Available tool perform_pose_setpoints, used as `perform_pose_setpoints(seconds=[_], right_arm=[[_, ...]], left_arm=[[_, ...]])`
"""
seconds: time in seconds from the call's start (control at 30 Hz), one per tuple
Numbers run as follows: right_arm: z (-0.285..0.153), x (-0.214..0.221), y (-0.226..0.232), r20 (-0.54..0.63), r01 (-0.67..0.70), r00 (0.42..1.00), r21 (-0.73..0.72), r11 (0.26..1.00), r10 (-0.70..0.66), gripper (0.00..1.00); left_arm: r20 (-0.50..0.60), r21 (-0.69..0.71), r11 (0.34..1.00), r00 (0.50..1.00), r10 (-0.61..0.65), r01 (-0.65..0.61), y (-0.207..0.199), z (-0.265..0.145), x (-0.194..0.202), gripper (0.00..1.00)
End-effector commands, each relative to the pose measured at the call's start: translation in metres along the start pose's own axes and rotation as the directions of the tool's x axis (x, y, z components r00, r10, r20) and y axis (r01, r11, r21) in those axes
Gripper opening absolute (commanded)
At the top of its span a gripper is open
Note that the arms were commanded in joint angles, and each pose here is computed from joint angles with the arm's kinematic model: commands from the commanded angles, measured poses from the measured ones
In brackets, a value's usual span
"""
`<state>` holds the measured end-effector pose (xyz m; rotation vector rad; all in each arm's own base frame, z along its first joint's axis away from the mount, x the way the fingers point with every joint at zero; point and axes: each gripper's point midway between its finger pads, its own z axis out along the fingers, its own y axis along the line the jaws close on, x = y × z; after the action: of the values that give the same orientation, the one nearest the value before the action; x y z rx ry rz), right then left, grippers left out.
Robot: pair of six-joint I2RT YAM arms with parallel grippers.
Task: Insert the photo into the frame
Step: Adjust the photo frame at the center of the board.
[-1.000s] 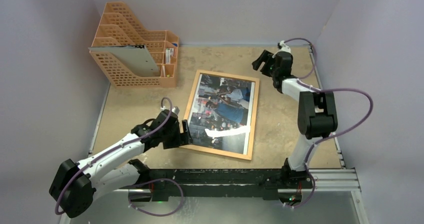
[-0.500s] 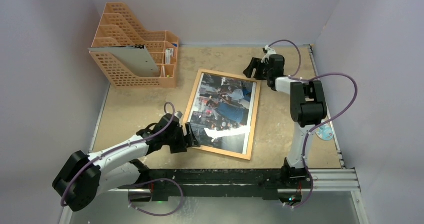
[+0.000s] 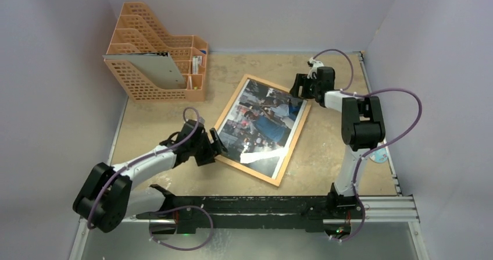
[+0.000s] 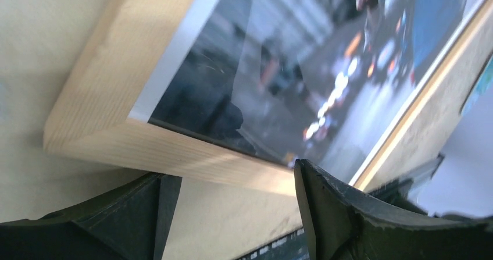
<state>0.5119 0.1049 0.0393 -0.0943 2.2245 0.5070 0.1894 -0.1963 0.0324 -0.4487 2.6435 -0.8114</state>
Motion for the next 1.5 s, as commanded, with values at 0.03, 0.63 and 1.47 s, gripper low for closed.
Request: perform_pose_setpoints(seconds=[0.03,0.63,1.47], right_arm=[[-0.038,0.048,0.019,-0.123,-0.147,0.981,0.022,0.989,0.149,0.76],[-0.131,0.114,0.059,-0.077,-0.466,0.883,-0.011,0.885,0.464,0.62],[-0.108,-0.007,-0.05,0.195,-0.328,0.944,0.443,0.834,0.267,0.86]], left_arm=[[0.177,-0.108,0.991,0.979,0.101,-0.083,0.018,0.016,-0.068,0.75],[0.253,-0.112,0.975,0.943,0.214,-0.192,-0.042,0.058,-0.155,0.74],[0.135,-0.051,0.986,0.978,0.161,-0.156,-0.025,0.049,-0.107,0.75]])
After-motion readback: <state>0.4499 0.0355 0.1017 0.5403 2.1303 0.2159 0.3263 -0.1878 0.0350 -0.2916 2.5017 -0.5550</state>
